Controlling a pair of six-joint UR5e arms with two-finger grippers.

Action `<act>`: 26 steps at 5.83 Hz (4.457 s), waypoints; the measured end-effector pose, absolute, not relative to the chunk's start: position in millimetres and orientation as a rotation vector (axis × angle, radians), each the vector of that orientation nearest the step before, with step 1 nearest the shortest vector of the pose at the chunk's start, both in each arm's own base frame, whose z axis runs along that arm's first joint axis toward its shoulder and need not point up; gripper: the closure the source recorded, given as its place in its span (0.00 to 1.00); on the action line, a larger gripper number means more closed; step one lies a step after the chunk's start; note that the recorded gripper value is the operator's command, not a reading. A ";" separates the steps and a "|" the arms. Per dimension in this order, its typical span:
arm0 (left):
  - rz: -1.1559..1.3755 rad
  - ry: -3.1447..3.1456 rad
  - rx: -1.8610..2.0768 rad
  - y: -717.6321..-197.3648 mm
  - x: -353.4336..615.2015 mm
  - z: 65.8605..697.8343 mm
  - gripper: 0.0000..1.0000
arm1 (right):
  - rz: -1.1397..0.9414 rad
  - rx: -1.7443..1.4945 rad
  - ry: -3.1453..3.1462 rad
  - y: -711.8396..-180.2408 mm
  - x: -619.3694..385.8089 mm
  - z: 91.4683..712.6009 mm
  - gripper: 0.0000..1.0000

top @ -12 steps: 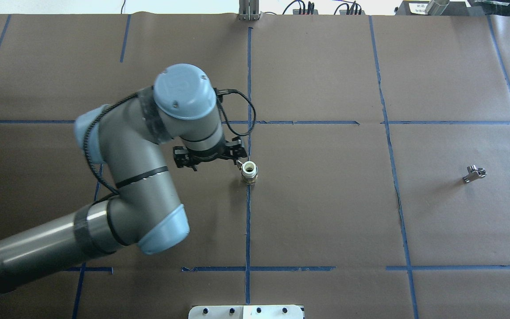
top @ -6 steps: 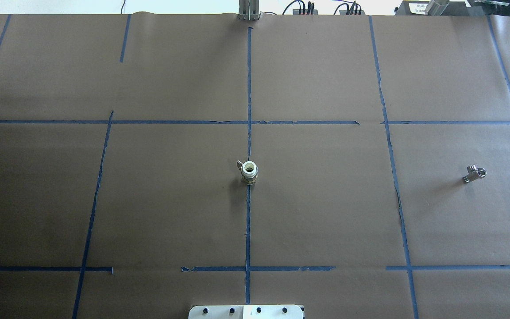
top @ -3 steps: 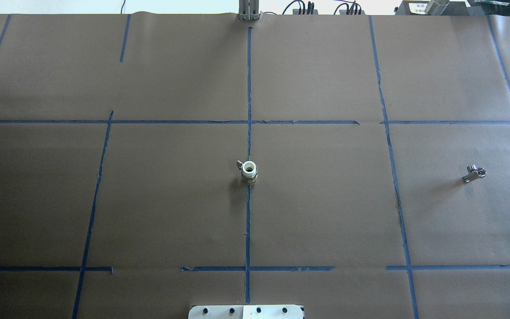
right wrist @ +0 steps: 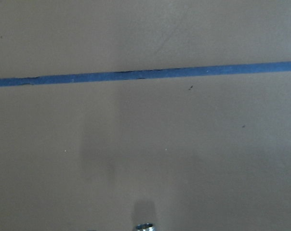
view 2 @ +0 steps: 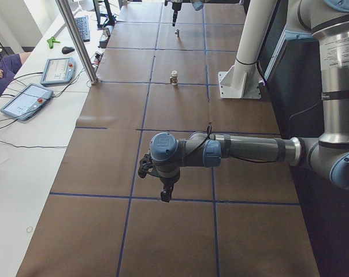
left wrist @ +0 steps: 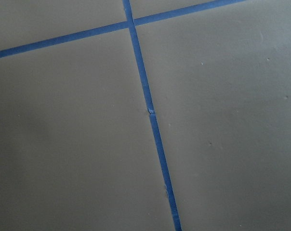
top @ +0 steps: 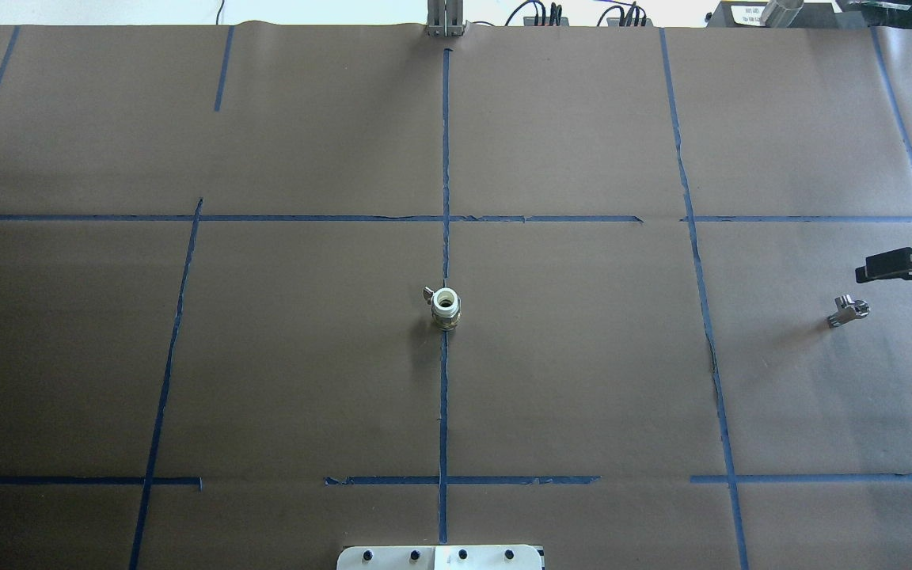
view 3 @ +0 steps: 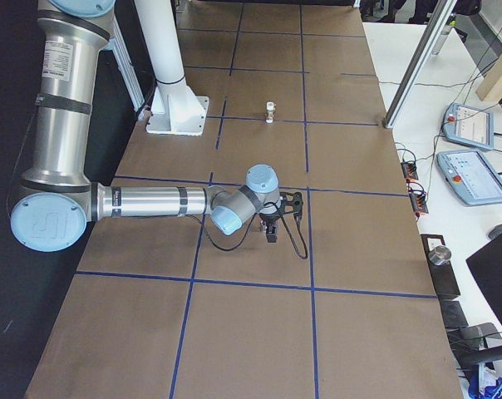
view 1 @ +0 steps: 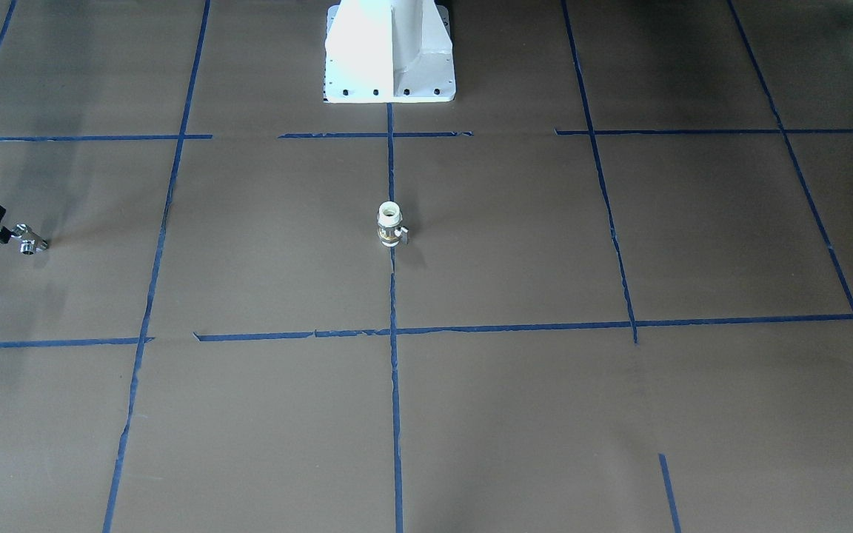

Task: Assemble PPR valve and pipe with both arms
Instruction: 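Lower the right gripper onto the chrome valve piece and grasp it, then carry the chrome valve with the right gripper above the white fitting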

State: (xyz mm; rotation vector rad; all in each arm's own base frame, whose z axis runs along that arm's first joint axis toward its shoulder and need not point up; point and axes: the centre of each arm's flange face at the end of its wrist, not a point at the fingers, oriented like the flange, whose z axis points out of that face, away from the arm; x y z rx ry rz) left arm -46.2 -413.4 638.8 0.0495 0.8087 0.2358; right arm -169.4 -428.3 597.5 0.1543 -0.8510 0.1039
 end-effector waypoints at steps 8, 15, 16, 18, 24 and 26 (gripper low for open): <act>0.236 0.809 0.050 -413.4 -46.2 638.5 0.00 | -0.023 0.184 -0.796 -402.3 -211.1 599.1 0.19; 0.236 0.809 0.051 -413.3 -46.2 637.9 0.00 | -0.007 0.190 -0.789 -405.8 -198.3 601.3 1.00; 0.226 0.809 0.045 -413.1 -46.2 638.5 0.00 | 0.005 0.189 -0.792 -414.2 -197.7 590.7 1.00; 0.172 0.808 0.017 -411.7 -46.4 640.8 0.00 | 0.053 0.141 -0.758 -461.6 -221.1 491.1 1.00; 0.150 0.809 0.001 -414.2 -46.2 646.6 0.00 | 0.446 -0.078 -0.835 -454.1 -428.8 154.6 1.00; 0.153 0.809 0.007 -414.6 -46.2 643.2 0.00 | 0.558 -0.098 -0.805 -455.4 -498.7 102.7 1.00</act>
